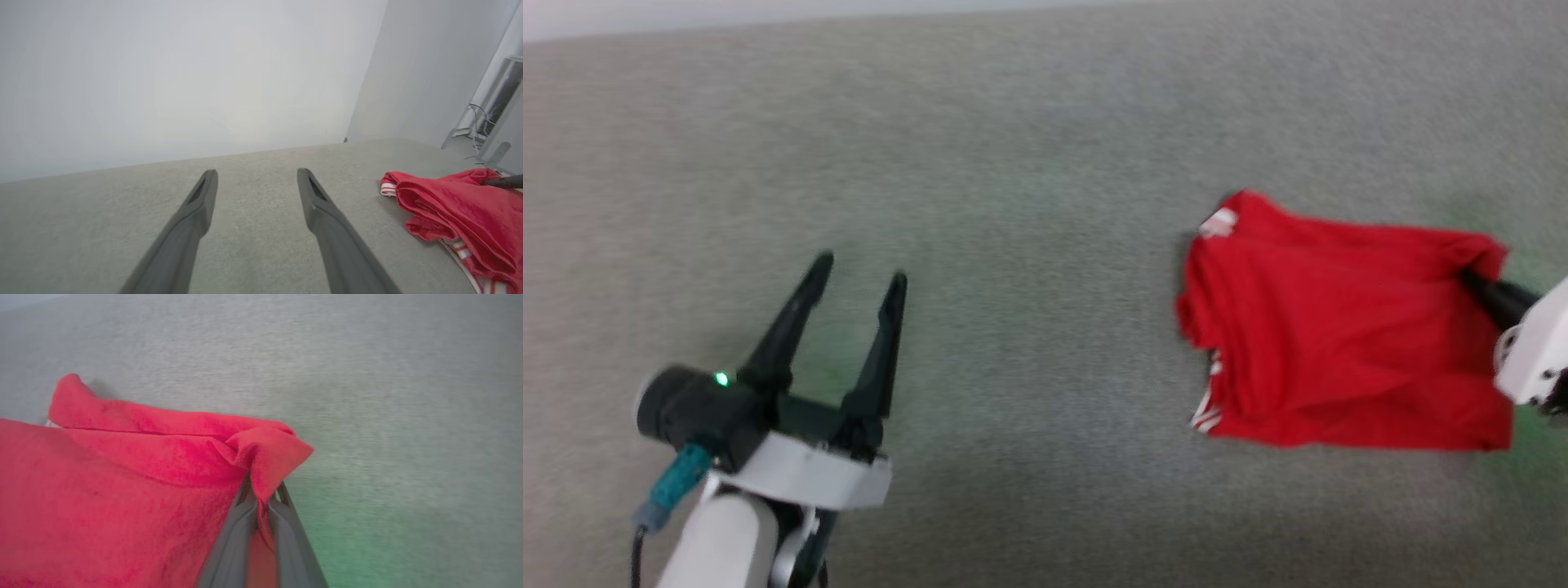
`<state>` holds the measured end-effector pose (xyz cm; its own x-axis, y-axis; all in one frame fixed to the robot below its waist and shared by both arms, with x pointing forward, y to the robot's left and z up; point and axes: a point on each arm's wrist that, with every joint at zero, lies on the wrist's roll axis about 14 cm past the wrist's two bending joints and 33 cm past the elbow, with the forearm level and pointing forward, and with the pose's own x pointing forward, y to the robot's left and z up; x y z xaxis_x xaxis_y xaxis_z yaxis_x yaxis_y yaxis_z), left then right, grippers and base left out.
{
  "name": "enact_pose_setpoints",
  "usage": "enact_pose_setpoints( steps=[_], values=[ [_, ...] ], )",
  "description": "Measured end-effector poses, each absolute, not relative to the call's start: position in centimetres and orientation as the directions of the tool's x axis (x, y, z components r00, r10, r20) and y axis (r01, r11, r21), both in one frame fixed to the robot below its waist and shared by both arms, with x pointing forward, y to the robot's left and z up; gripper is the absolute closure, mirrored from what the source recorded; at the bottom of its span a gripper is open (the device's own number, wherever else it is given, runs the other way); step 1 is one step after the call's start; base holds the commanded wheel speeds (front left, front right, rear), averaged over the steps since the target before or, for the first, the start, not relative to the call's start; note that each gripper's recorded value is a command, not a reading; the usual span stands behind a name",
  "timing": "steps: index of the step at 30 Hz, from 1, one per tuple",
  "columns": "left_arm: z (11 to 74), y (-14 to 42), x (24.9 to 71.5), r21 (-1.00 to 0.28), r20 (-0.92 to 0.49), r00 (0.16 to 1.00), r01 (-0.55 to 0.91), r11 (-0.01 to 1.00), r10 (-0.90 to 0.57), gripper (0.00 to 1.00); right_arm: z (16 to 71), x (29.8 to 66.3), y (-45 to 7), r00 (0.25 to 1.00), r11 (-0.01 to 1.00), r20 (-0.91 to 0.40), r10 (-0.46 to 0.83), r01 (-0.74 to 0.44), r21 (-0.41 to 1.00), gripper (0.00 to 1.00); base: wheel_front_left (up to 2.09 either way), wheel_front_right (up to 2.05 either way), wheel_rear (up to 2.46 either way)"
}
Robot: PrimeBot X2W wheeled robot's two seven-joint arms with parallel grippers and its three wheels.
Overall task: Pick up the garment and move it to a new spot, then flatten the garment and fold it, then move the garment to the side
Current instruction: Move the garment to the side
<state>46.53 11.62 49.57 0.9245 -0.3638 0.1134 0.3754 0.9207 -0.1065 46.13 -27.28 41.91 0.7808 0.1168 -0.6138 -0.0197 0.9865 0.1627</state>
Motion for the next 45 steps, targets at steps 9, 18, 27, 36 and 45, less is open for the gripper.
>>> enact_pose_setpoints(
  steps=[9,18,27,36,45],
  values=[
    [50.6,6.2,50.9,-0.063,0.195,0.804,0.583,0.810,-0.563,0.00,42.9,46.1,-36.7,0.820,0.975,-0.555,-0.141,0.213,0.068,1.00,0.00,0.00,0.00],
    [49.3,3.0,55.7,0.017,0.235,0.706,0.684,0.729,-0.668,0.00,43.8,47.3,-45.3,0.784,0.916,-0.485,-0.388,0.384,-0.113,1.00,0.00,0.00,0.00],
    [48.7,1.1,58.9,0.062,0.294,0.644,0.725,0.686,-0.706,0.00,43.5,48.5,-49.7,0.735,0.854,-0.434,-0.521,0.435,-0.287,1.00,0.00,0.00,0.00],
    [48.2,0.8,59.5,0.077,0.307,0.625,0.736,0.673,-0.718,0.00,43.1,49.3,-51.0,0.736,0.818,-0.374,-0.564,0.434,-0.379,1.00,0.00,0.00,0.00],
    [48.8,1.0,59.5,0.094,0.311,0.620,0.734,0.673,-0.720,0.00,43.7,49.3,-51.4,0.745,0.795,-0.311,-0.590,0.471,-0.382,0.64,0.00,0.00,0.00]
  ],
)
